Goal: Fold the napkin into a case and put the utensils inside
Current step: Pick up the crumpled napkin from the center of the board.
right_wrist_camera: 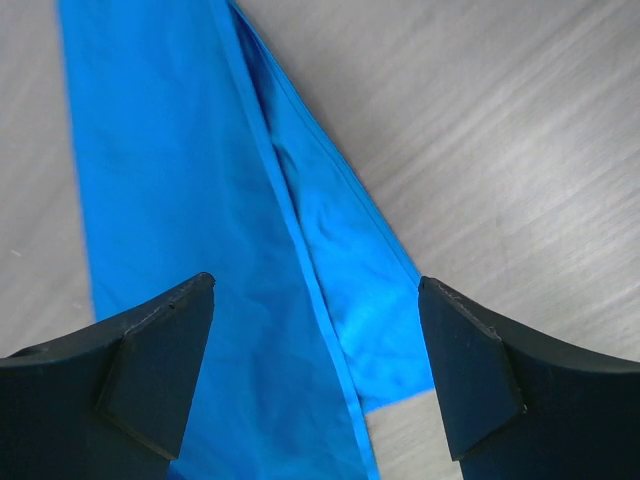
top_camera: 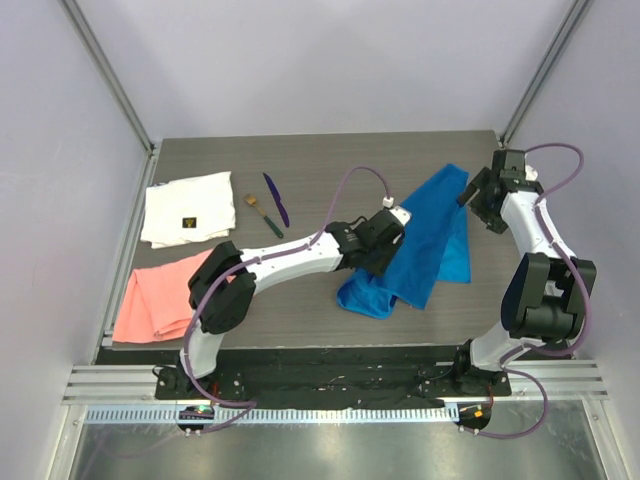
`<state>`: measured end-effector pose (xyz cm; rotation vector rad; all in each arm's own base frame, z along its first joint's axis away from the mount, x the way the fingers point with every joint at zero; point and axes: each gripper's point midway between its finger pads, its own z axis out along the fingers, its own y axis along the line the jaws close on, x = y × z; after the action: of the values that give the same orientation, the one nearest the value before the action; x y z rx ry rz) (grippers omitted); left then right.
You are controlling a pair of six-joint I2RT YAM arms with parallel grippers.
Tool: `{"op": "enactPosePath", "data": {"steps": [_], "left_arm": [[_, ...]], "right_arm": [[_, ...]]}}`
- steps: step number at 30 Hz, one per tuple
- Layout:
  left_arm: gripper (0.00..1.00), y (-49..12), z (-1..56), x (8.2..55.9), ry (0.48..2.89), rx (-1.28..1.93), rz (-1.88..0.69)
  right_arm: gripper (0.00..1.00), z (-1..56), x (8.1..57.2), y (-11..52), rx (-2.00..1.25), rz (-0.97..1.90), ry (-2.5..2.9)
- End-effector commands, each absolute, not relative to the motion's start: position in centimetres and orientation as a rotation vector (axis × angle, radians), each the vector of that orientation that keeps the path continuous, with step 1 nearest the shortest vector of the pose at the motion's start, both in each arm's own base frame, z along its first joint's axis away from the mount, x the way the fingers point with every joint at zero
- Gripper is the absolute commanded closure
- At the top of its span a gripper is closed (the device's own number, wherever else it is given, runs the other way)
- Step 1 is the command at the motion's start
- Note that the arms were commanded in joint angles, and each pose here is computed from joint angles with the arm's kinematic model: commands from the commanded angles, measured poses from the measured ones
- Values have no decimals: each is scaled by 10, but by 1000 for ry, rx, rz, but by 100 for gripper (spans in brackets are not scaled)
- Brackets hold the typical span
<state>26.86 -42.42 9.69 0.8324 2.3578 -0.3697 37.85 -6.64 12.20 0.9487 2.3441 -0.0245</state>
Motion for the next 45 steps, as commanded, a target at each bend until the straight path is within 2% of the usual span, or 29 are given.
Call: {"op": "enactPosePath", "data": {"steps": [1,3,5,6,7,10,11,13,15,17,18,27,35,39,45], "left_arm": [[53,-391,139,310,2270,563,-182],[51,-380,152,314,2250,501,-137],[52,-392,170,308,2198,553,-250],[56,-399,175,302,2183,588,-313],[63,-413,181,294,2155,633,-395],[64,-417,196,289,2136,612,-458],[65,-439,204,275,2108,685,-618],[75,-463,201,254,2096,779,-738],[77,-485,186,239,2081,896,-796],[80,-503,183,221,2022,1019,-783],[79,-509,163,218,2037,1054,-753],[83,-541,109,194,2060,1151,-582],[81,-553,78,199,2077,1168,-448],[75,-557,73,199,2087,1170,-430],[71,-552,54,198,2111,1210,-383]], "right_arm": [[13,170,407,-90,954,-65,2192],[12,173,406,-93,959,-70,2190],[13,175,405,-91,960,-51,2187],[13,176,404,-89,959,-43,2186],[12,175,403,-88,959,-35,2190],[12,182,400,-86,950,-25,2184],[12,184,400,-87,953,-31,2180],[12,190,401,-88,949,-34,2173],[12,201,404,-91,938,-39,2165],[12,208,409,-93,933,-36,2172],[12,222,412,-94,926,-26,2159],[12,264,415,-117,908,-88,2099],[12,263,415,-116,912,-55,2100],[12,258,415,-115,906,-56,2116],[12,259,415,-115,903,-50,2106]]}}
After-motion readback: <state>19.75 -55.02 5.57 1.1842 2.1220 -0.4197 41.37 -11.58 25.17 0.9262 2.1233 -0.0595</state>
